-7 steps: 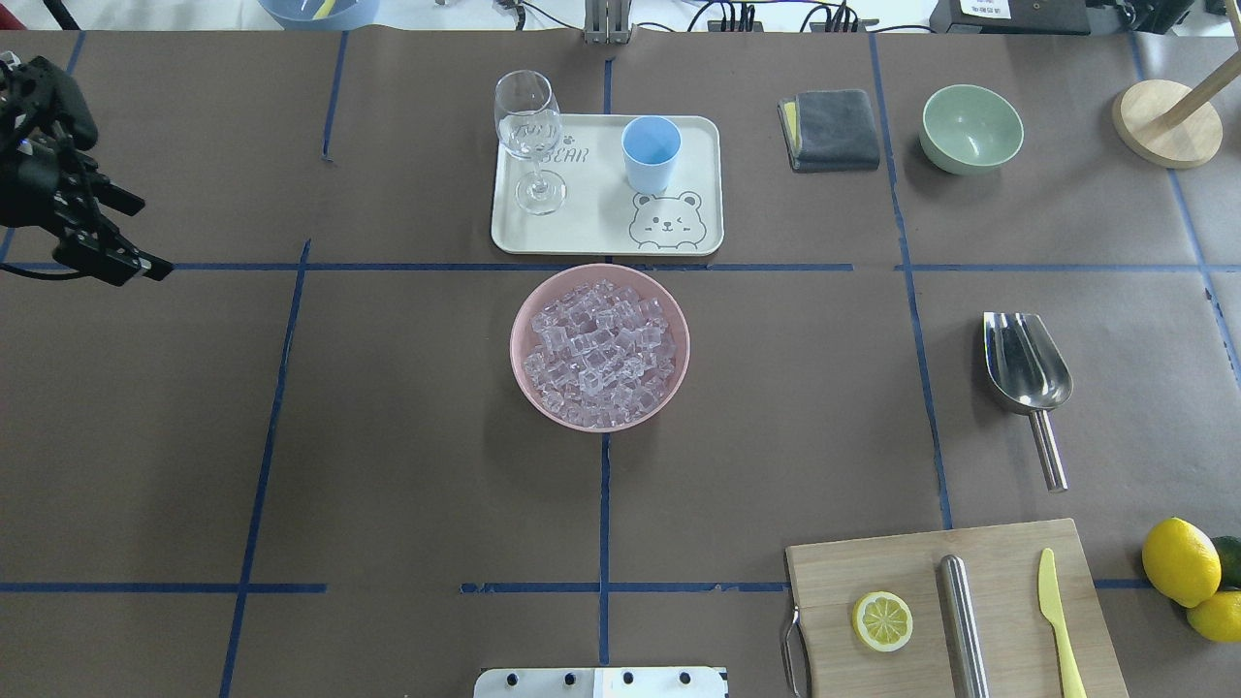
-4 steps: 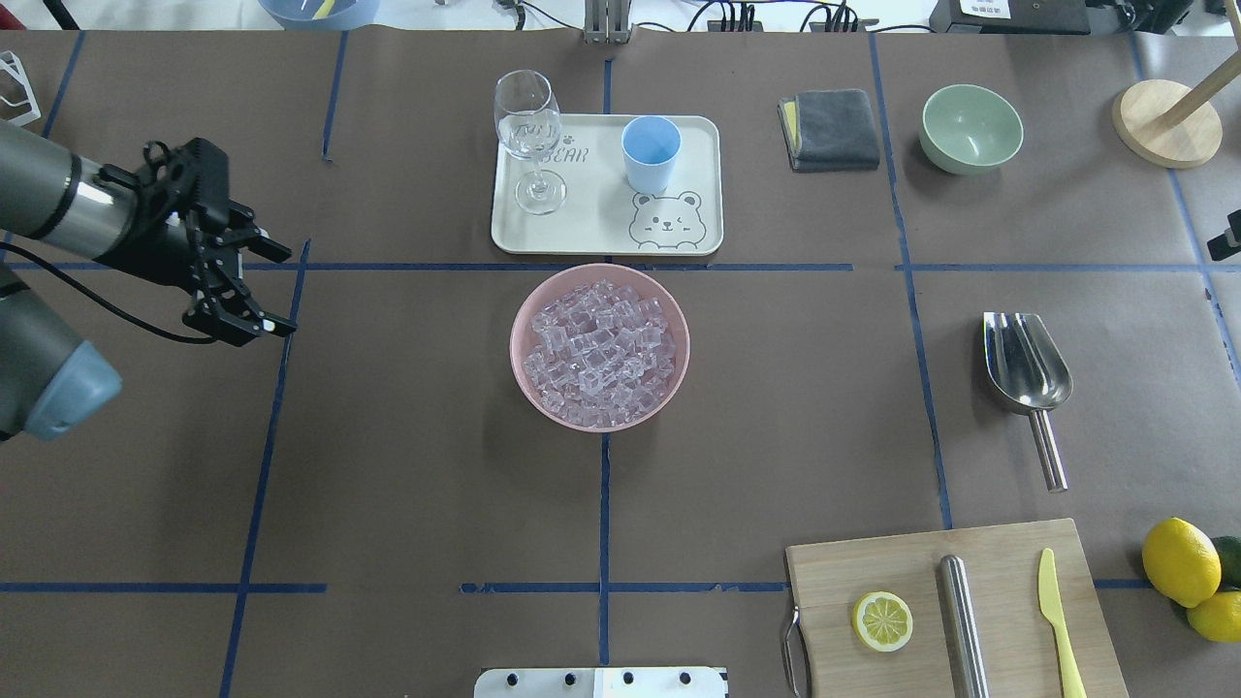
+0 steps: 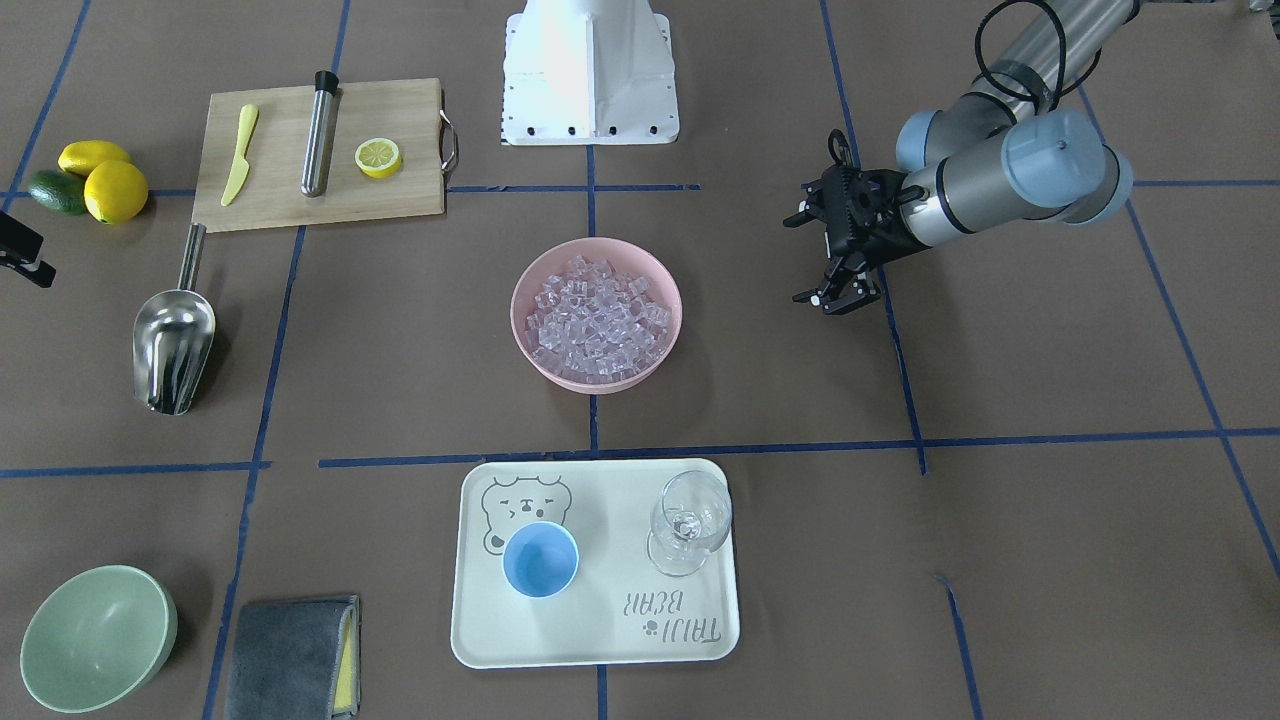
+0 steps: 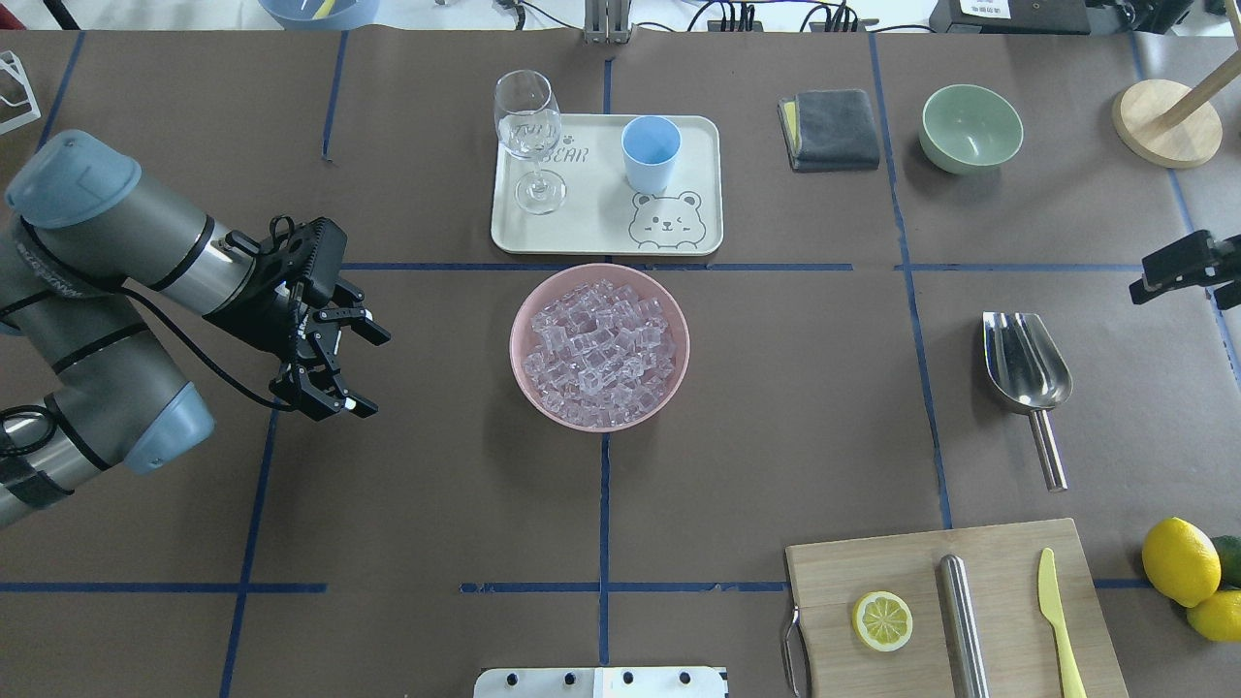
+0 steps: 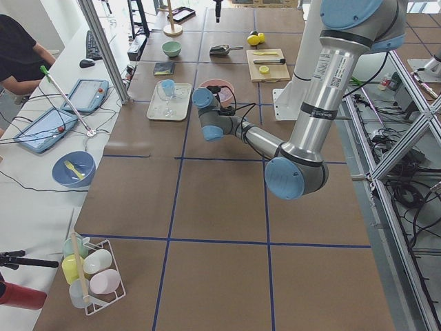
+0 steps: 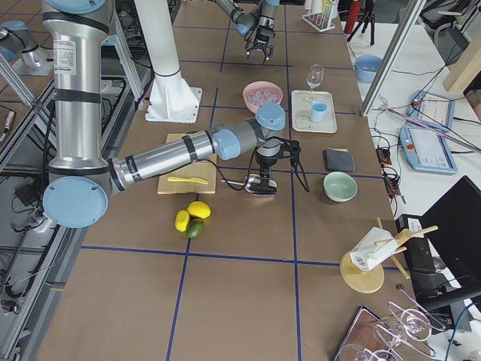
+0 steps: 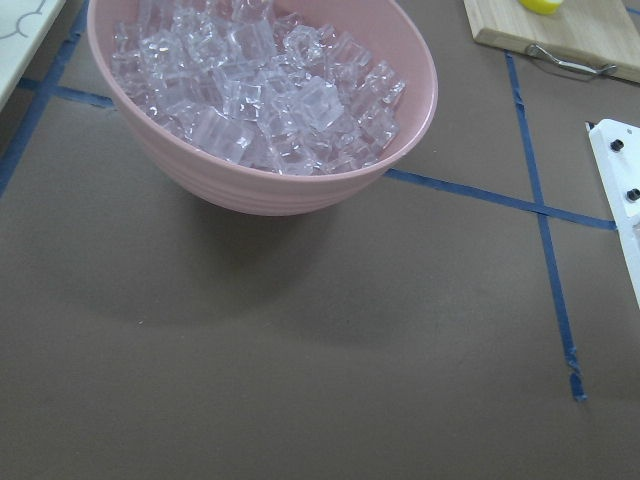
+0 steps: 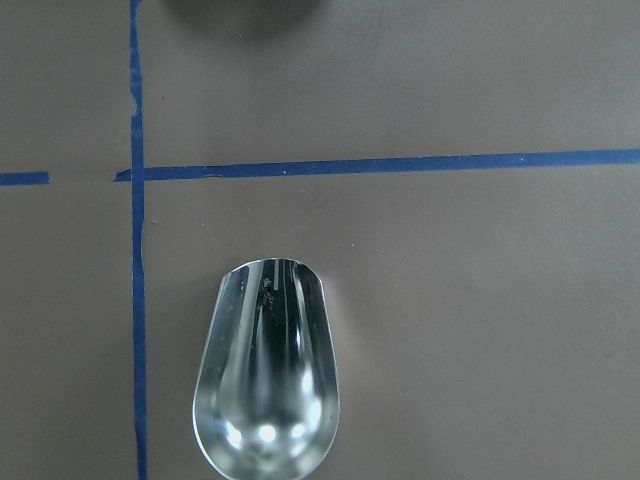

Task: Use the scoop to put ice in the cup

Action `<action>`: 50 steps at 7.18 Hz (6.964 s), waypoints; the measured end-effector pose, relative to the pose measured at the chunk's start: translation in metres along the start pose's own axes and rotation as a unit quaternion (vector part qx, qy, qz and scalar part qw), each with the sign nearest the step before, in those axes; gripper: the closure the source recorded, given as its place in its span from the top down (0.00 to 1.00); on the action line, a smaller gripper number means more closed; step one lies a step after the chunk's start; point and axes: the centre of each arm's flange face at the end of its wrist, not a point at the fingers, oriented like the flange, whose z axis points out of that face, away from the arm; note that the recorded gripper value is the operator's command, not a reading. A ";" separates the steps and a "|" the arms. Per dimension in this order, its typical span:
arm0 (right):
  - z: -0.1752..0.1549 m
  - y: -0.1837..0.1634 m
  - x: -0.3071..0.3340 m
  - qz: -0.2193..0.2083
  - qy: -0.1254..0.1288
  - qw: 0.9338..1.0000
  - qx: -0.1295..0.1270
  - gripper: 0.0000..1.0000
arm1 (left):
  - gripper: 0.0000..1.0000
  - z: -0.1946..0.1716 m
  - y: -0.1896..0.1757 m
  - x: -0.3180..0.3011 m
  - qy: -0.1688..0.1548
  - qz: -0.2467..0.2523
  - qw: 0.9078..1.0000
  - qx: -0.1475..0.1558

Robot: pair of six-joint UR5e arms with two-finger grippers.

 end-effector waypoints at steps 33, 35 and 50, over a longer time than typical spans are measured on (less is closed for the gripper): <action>-0.044 0.004 -0.188 -0.002 -0.023 0.980 0.196 0.00 | 1.00 0.036 -0.012 -0.006 0.016 0.000 1.000 -0.010; -0.052 -0.011 -0.202 -0.110 0.005 0.973 0.205 0.00 | 1.00 0.036 -0.015 -0.007 0.016 0.001 1.000 -0.008; -0.040 -0.001 -0.358 -0.599 0.152 0.785 -0.041 0.00 | 1.00 0.082 -0.041 -0.024 -0.067 0.034 0.997 0.010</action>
